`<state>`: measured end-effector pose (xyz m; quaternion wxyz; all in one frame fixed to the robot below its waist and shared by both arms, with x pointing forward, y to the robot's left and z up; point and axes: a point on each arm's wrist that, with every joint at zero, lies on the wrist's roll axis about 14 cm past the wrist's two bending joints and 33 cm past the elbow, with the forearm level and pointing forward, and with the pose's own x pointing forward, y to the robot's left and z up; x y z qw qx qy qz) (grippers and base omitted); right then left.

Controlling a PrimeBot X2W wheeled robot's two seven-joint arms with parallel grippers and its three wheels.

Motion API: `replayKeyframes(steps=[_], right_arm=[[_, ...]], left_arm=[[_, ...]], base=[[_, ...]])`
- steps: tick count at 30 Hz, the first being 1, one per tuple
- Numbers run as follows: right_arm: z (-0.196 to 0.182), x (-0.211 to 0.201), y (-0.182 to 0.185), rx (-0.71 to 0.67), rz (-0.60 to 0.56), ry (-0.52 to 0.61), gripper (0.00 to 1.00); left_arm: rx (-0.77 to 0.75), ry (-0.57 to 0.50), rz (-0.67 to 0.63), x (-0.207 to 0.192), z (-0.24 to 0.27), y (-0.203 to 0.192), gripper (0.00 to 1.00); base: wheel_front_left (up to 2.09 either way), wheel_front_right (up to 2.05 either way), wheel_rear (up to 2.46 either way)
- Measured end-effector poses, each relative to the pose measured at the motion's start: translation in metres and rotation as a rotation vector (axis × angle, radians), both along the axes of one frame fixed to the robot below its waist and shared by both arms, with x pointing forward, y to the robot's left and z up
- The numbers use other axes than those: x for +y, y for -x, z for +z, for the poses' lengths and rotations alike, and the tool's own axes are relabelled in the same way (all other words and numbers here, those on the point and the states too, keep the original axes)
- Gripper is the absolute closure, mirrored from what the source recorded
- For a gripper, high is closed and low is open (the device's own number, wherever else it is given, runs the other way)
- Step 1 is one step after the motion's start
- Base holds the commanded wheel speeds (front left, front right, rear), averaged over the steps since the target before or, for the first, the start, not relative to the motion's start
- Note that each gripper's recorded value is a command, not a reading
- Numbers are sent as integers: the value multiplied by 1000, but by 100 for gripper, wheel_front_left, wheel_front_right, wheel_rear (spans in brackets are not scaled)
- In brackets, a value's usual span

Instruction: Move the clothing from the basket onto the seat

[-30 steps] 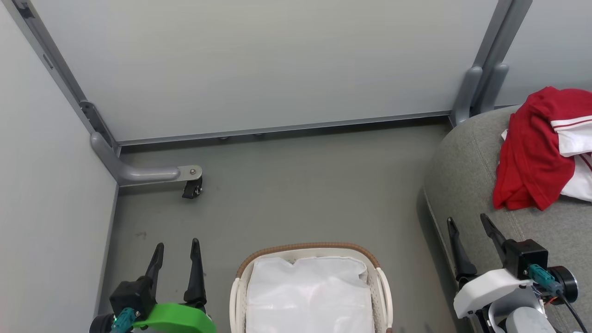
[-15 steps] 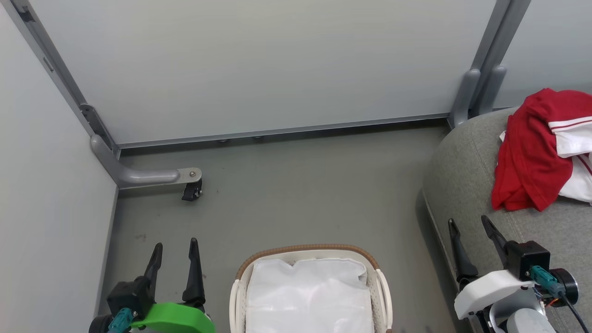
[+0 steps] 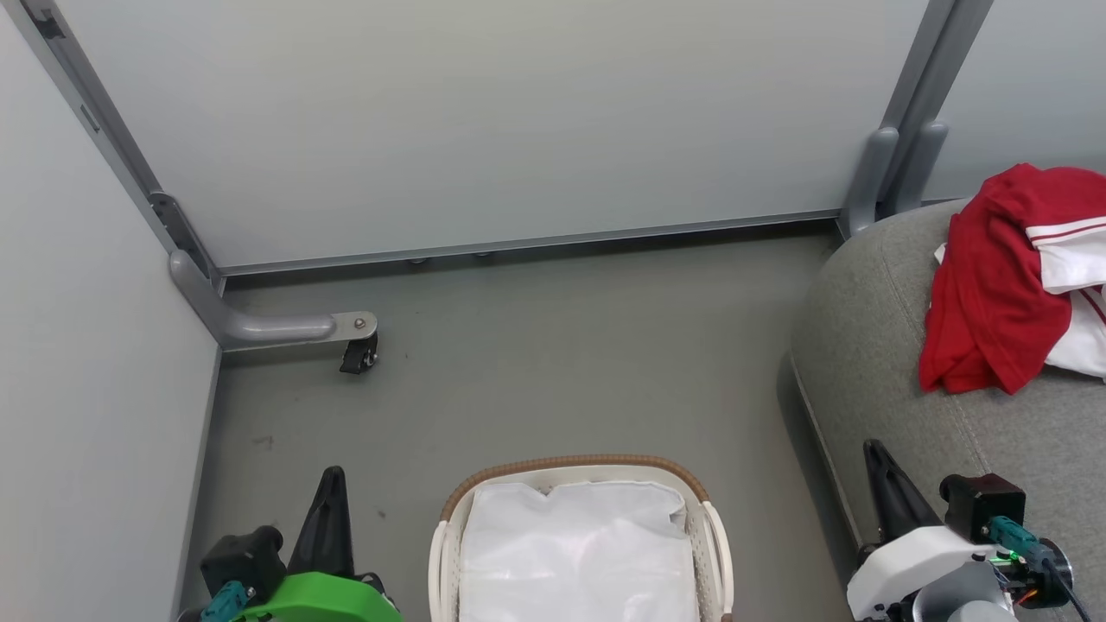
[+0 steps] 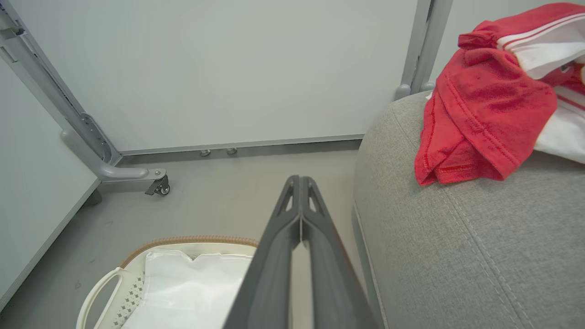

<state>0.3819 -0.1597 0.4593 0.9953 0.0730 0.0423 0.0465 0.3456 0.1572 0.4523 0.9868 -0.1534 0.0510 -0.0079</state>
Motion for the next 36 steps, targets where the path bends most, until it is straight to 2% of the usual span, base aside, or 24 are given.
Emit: replayKeyframes(steps=[16,36], right_arm=[[4,-12,-2,31,-90,-288,100],[9,-23,-2,54,-154,-588,100]], left_arm=[[56,256,86,16,-5,-3,100],[64,523,135,26,2,-11,100]], base=[[0,0,0],[0,0,0]])
